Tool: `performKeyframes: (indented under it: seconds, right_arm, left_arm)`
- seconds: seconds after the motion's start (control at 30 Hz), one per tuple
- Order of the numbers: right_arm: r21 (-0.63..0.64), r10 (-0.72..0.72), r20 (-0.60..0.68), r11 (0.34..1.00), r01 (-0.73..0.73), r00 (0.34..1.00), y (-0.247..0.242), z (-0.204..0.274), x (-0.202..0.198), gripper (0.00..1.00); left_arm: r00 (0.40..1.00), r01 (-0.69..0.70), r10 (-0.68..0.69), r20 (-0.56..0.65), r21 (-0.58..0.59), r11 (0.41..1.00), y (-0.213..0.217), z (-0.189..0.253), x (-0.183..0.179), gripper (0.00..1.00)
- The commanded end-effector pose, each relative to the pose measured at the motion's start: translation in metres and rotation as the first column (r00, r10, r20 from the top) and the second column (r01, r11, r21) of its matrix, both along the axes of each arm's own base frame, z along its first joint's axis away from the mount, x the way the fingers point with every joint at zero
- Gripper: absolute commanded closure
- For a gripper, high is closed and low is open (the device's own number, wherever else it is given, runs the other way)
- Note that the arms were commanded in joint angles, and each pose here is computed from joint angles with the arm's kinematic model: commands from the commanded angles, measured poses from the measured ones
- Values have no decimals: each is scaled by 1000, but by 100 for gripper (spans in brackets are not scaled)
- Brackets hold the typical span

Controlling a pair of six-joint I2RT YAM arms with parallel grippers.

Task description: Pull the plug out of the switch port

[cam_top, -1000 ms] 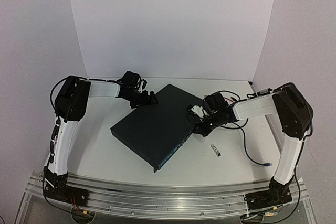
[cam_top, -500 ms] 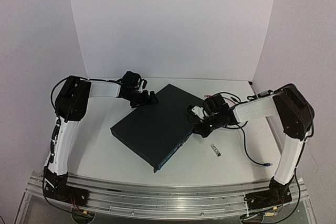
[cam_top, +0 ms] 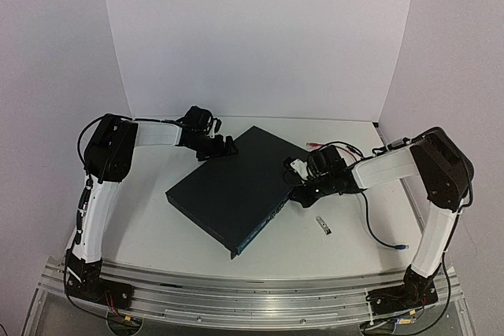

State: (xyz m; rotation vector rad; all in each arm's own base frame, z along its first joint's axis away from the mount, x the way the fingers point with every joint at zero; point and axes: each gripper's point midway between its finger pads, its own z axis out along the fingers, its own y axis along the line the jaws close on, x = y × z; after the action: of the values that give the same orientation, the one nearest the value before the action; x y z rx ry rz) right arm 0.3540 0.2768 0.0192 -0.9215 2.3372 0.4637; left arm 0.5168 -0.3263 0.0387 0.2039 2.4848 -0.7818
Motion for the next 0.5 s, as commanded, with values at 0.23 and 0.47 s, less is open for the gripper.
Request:
performKeyframes:
  seconds: [0.23,0.47]
  right_arm:
    - [-94,-48,-96,995,39,994,-37,-5,-31,100]
    - [-119,-60,-75,992,50,995,-45,0,-34,100]
  left_arm:
    - [981,-14,44,-189,161,987,31,-76,-32,3]
    - [980,-12,44,-195,162,987,32,-77,-34,3]
